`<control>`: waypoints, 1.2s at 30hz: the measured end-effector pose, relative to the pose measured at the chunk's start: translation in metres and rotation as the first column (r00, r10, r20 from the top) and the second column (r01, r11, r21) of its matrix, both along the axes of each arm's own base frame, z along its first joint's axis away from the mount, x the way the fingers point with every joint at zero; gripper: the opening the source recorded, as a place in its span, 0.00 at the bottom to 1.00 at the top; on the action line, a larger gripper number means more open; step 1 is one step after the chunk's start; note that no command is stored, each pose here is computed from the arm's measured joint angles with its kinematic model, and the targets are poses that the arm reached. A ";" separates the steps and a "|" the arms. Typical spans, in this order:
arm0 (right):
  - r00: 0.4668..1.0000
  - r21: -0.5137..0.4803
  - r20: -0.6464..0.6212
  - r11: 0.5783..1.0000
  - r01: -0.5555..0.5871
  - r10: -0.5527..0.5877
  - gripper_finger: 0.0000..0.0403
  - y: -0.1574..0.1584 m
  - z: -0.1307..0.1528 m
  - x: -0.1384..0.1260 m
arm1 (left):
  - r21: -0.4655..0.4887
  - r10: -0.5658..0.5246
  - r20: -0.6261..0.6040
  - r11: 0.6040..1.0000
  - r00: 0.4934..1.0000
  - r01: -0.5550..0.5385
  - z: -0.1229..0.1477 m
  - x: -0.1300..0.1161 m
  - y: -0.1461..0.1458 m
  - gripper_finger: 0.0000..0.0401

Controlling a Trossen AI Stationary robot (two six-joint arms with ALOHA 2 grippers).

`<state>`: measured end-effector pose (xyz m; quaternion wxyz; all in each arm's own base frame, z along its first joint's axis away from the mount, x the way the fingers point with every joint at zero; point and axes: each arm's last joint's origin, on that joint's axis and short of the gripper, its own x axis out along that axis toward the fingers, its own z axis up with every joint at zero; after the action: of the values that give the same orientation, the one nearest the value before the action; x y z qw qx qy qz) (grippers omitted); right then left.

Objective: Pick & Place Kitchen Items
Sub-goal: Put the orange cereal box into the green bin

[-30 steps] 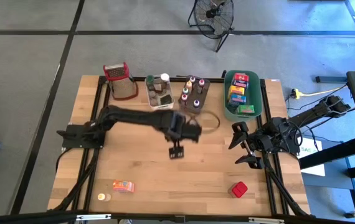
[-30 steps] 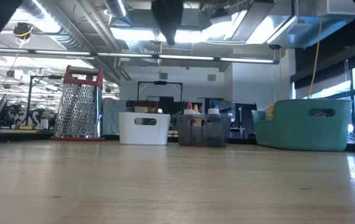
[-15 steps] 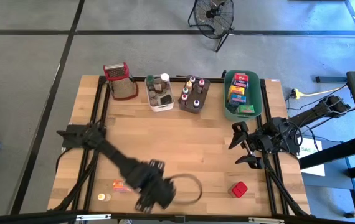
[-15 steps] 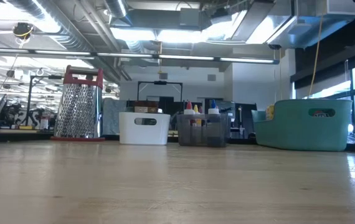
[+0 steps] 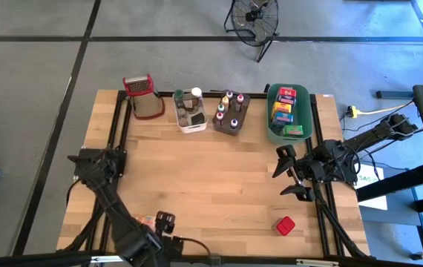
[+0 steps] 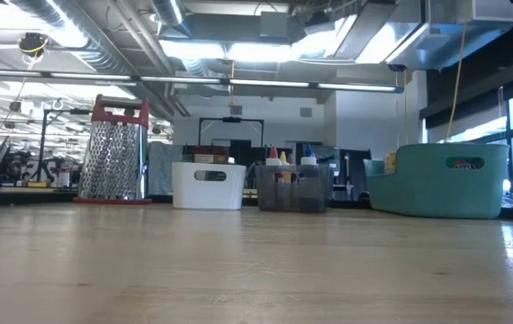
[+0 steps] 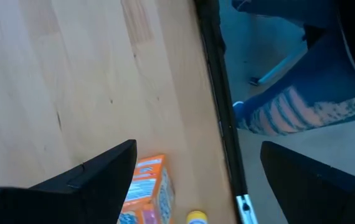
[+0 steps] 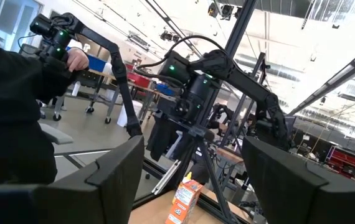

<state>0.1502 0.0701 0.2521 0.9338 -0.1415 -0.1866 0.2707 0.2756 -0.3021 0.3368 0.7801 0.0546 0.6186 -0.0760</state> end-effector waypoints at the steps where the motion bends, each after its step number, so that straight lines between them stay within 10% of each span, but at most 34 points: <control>1: 1.000 0.000 0.000 1.000 0.000 0.000 0.68 0.000 0.000 0.000 | -0.003 0.008 -0.001 1.000 1.000 -0.008 0.000 -0.001 -0.001 0.84; 22: 1.000 -0.001 -0.003 1.000 0.000 0.000 0.68 0.000 0.000 0.000 | -0.039 0.012 0.029 0.999 1.000 -0.011 0.022 -0.013 0.014 0.84; 36: 1.000 -0.007 -0.016 1.000 0.000 0.000 0.68 0.000 -0.002 0.000 | 0.047 0.134 -0.222 0.991 0.966 -0.127 -0.017 -0.048 0.044 0.84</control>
<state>0.1507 0.0703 0.2505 0.9347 -0.1427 -0.1784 0.2725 0.2278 -0.2579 0.3199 0.7076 0.0174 0.7061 -0.0202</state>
